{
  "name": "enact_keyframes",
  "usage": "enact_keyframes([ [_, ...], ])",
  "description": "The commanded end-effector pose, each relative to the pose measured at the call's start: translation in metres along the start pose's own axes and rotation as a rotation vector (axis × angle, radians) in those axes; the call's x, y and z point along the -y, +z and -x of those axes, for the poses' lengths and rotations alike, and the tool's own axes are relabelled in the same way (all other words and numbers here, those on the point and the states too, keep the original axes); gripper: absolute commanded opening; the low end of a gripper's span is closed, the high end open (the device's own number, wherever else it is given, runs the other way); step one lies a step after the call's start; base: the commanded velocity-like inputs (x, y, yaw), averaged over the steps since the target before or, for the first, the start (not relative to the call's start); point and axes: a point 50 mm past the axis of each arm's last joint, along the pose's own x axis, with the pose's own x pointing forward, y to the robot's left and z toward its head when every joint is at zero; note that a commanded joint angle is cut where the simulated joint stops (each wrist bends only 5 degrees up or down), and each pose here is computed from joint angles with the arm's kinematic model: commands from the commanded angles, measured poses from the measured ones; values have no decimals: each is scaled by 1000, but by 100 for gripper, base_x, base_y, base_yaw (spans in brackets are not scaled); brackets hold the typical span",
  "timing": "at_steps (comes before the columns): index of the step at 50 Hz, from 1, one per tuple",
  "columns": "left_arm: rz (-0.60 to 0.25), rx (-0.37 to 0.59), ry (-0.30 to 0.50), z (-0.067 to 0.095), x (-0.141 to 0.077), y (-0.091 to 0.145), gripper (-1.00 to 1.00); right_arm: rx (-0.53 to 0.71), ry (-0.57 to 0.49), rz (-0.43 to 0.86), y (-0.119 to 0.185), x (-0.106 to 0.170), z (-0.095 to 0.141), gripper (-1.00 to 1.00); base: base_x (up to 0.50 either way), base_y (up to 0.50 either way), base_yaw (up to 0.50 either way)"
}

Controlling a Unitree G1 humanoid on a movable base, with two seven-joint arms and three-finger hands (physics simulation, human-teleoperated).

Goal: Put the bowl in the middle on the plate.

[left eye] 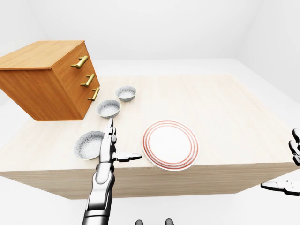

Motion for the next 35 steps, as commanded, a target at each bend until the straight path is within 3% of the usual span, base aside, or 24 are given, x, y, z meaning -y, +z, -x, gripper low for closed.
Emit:
enact_keyframes([
  [1, 0, 9, 4, 4, 1, 7, 100, -1, -29, -41, -5, 3, 2, 100, 0, 0, 0],
  [35, -1, 9, 3, 4, 1, 7, 100, 9, -42, -32, -2, 6, 3, 100, 0, 0, 0],
])
